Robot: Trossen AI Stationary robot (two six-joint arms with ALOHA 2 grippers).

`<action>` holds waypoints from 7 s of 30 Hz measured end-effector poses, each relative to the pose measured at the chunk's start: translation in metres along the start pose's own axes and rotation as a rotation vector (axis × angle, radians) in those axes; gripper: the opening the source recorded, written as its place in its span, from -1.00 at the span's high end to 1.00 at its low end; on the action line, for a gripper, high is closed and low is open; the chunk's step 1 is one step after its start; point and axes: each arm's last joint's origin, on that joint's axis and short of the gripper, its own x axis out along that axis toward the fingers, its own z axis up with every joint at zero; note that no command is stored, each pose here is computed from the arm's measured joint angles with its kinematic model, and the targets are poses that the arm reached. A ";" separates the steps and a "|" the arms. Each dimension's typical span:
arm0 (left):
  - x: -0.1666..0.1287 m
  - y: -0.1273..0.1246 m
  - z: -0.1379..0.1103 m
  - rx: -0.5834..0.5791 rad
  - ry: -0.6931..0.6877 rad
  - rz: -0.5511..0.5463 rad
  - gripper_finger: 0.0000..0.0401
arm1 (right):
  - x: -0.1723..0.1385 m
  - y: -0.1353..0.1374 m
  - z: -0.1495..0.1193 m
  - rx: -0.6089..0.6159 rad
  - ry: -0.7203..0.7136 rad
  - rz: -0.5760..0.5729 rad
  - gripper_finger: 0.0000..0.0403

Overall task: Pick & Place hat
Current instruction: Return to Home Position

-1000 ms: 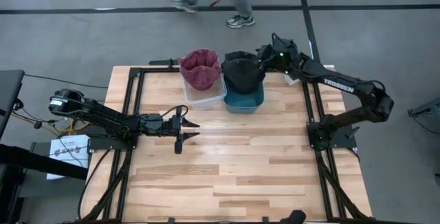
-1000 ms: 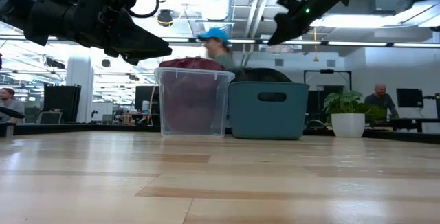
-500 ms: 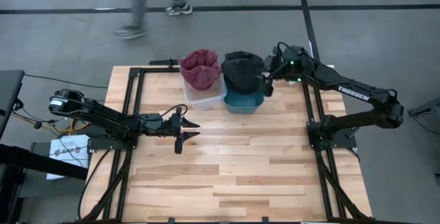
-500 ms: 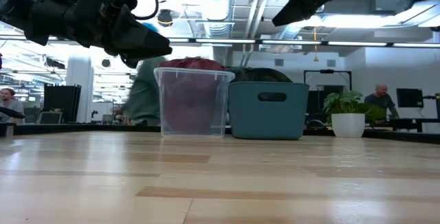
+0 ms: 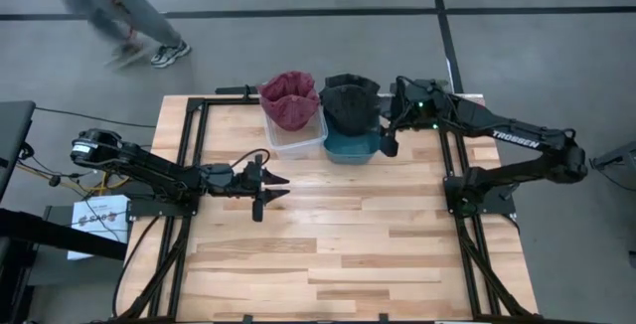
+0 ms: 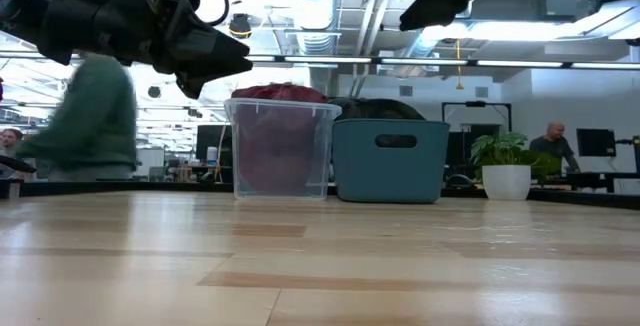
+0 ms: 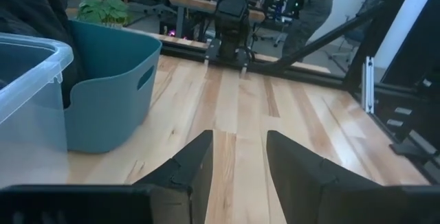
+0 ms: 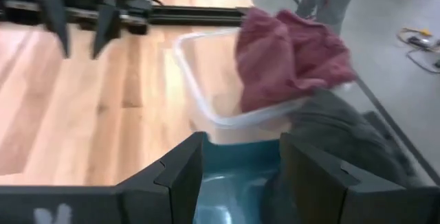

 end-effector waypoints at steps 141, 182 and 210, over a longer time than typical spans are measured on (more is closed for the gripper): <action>-0.089 0.007 -0.010 -0.044 -0.152 -0.233 0.33 | -0.051 0.129 -0.206 0.095 -0.353 0.121 0.13; -0.089 0.007 -0.010 -0.044 -0.153 -0.233 0.33 | -0.051 0.129 -0.206 0.095 -0.353 0.120 0.12; -0.089 0.007 -0.010 -0.044 -0.152 -0.233 0.33 | -0.051 0.129 -0.206 0.095 -0.353 0.121 0.12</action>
